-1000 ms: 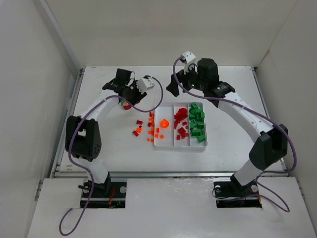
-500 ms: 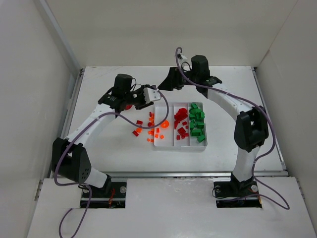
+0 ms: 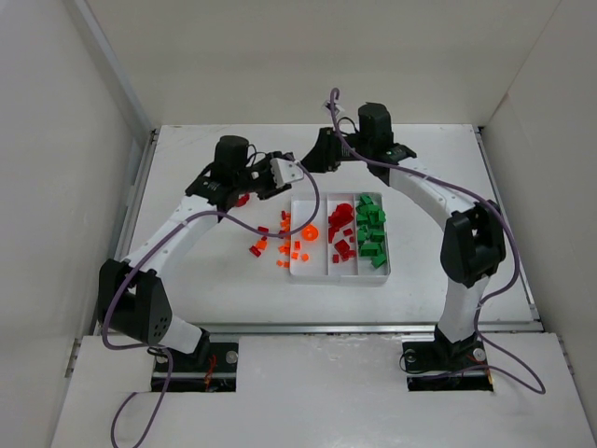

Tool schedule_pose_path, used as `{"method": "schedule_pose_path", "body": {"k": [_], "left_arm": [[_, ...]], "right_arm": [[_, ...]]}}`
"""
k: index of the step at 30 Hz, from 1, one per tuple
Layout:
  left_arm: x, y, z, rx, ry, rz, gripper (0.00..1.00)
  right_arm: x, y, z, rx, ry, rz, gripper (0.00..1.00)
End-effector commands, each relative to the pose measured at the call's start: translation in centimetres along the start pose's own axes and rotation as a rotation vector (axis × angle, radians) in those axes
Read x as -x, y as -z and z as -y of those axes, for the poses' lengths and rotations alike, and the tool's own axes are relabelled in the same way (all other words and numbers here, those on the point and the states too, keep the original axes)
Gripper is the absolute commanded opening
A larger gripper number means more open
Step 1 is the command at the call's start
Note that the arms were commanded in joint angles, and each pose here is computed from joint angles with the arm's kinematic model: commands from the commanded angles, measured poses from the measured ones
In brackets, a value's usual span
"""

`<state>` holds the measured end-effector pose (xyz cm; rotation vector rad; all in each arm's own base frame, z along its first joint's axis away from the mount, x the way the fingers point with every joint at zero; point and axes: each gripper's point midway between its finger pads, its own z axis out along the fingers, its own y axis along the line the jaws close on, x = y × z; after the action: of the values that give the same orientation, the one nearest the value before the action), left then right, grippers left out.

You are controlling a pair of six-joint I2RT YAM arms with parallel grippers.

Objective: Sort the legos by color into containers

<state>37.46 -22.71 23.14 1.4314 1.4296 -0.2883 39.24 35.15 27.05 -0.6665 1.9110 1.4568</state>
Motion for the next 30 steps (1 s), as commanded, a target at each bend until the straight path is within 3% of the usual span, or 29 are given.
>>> {"method": "schedule_pose_path", "body": {"k": [1, 5, 10, 12, 14, 18, 19, 20, 22, 24, 26, 30], "left_arm": [[2.1, -0.2, -1.3, 0.055, 0.003, 0.072, 0.0], [2.2, -0.7, -1.1, 0.068, 0.008, 0.075, 0.0], [2.1, -0.9, -0.3, 0.093, 0.0, 0.08, 0.0], [2.8, -0.5, -0.6, 0.131, 0.035, 0.113, 0.18], [2.3, -0.3, 0.3, 0.137, 0.076, 0.125, 0.43], [1.7, 0.0, 2.7, 0.136, 0.154, 0.174, 0.77], [2.3, 0.0, 3.0, 0.146, 0.162, 0.209, 0.95], [1.1, -0.1, 4.3, 0.134, 0.202, 0.201, 1.0], [1.3, 0.6, 4.2, 0.188, 0.276, 0.234, 1.0], [-1.2, 1.0, 4.6, 0.274, 0.369, 0.193, 1.0], [-2.9, 1.8, 4.5, 0.37, 0.467, 0.169, 1.0], [-5.0, 2.6, 5.0, 0.46, 0.552, 0.146, 1.0]], "right_arm": [[1.1, 0.1, -2.3, 0.081, 0.06, 0.013, 0.35], [1.1, 0.1, -2.3, 0.081, 0.06, 0.013, 0.27], [0.7, 0.1, -2.2, 0.078, 0.032, 0.006, 0.03], [0.6, 0.3, -2.1, 0.056, 0.027, 0.016, 0.0], [0.6, 0.6, -1.9, 0.021, 0.015, 0.033, 0.0], [0.7, 1.9, -0.9, -0.078, 0.004, 0.085, 0.0], [0.3, 2.5, -1.0, -0.103, -0.002, 0.094, 0.0], [0.3, 3.3, -0.4, -0.137, -0.009, 0.111, 0.0], [-0.3, 5.2, 1.2, -0.241, -0.032, 0.155, 0.0], [-0.8, 6.9, 3.6, -0.392, -0.048, 0.197, 0.0], [-3.5, 9.0, 5.6, -0.56, -0.087, 0.143, 0.0], [-7.2, 11.2, 7.7, -0.713, -0.093, 0.004, 0.0]]}}
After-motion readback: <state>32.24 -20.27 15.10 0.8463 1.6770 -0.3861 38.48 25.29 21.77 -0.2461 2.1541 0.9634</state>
